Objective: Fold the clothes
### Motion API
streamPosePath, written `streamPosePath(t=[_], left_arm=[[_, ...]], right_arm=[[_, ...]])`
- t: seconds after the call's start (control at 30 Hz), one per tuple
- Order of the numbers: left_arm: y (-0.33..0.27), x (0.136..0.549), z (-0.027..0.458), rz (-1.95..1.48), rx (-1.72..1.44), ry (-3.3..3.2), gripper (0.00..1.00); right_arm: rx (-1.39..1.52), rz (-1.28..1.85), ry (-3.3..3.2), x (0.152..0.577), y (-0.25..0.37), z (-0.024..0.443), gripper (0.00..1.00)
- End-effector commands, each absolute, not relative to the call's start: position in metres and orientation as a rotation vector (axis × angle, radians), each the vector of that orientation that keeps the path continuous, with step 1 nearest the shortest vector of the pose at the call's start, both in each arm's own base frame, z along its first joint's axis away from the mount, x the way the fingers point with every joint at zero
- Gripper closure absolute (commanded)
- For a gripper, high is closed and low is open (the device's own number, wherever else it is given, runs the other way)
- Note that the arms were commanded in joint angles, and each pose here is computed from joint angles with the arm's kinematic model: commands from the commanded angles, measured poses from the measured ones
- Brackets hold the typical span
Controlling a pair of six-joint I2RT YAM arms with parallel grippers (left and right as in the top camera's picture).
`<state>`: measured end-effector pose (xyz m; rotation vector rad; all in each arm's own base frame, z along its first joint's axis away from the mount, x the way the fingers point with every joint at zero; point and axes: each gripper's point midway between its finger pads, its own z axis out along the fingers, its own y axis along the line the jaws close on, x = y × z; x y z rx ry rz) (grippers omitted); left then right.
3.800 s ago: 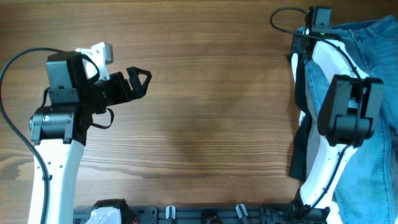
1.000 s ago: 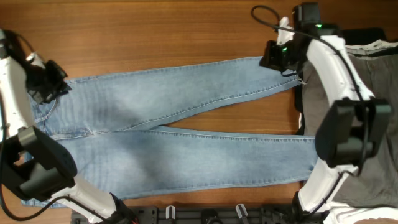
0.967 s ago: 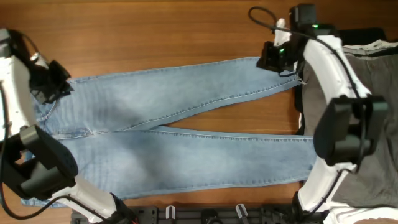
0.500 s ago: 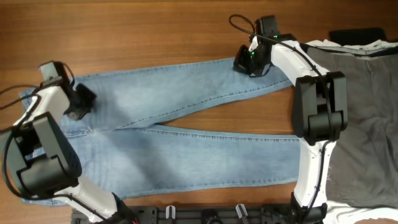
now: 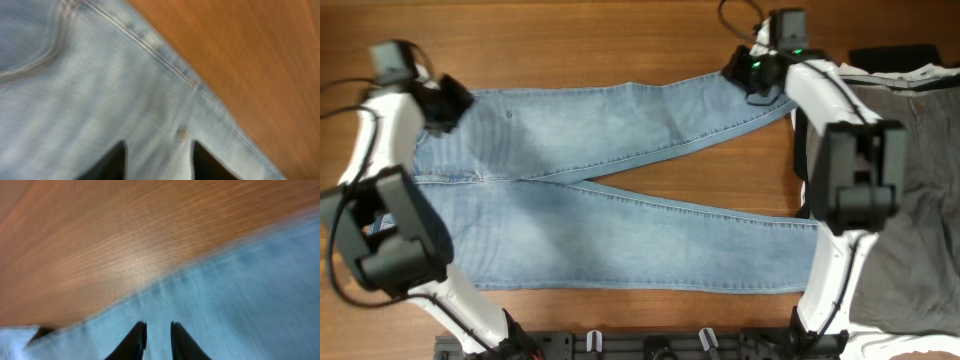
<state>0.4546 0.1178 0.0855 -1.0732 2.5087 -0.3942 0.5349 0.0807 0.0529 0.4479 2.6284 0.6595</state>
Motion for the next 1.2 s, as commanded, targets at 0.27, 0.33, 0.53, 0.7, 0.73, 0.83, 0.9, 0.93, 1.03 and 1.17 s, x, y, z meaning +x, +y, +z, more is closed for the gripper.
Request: streamPosePath(t=[0.27, 0.33, 0.53, 0.7, 0.73, 0.83, 0.9, 0.93, 1.03, 1.17], left_arm=[[0.14, 0.356, 0.142, -0.284, -0.924, 2.767, 0.11], [0.149, 0.35, 0.139, -0.199, -0.927, 2.788, 0.01], [0.17, 0.325, 0.133, -0.165, -1.126, 2.781, 0.06], [0.18, 0.297, 0.118, -0.187, -1.252, 2.809, 0.02], [0.179, 0.295, 0.117, -0.188, -1.255, 2.814, 0.02], [0.179, 0.295, 0.117, -0.187, -1.25, 2.816, 0.01], [0.179, 0.295, 0.117, -0.186, -1.25, 2.816, 0.0], [0.18, 0.296, 0.117, -0.185, -1.249, 2.813, 0.0], [0.176, 0.29, 0.117, -0.195, -1.266, 2.836, 0.06], [0.194, 0.238, 0.111, -0.045, -1.635, 2.82, 0.15]], right_arm=[[0.724, 0.271, 2.939, 0.458, 0.029, -0.042, 0.96], [0.785, 0.279, 2.889, 0.468, 0.011, -0.048, 0.96], [0.64, 0.532, 2.732, 0.512, 0.002, -0.003, 0.96], [0.69, 0.532, 2.902, 0.461, 0.01, 0.02, 0.28], [0.724, 0.502, 2.961, 0.445, 0.008, 0.016, 0.24], [0.763, 0.343, 3.027, 0.426, -0.006, 0.0, 0.23], [0.741, 0.351, 2.981, 0.438, -0.007, -0.004, 0.28], [0.709, 0.357, 2.92, 0.454, -0.008, -0.003, 0.36], [0.443, 0.579, 2.726, 0.503, 0.011, 0.036, 0.41], [0.288, 0.626, 2.497, 0.513, 0.018, 0.155, 0.32]])
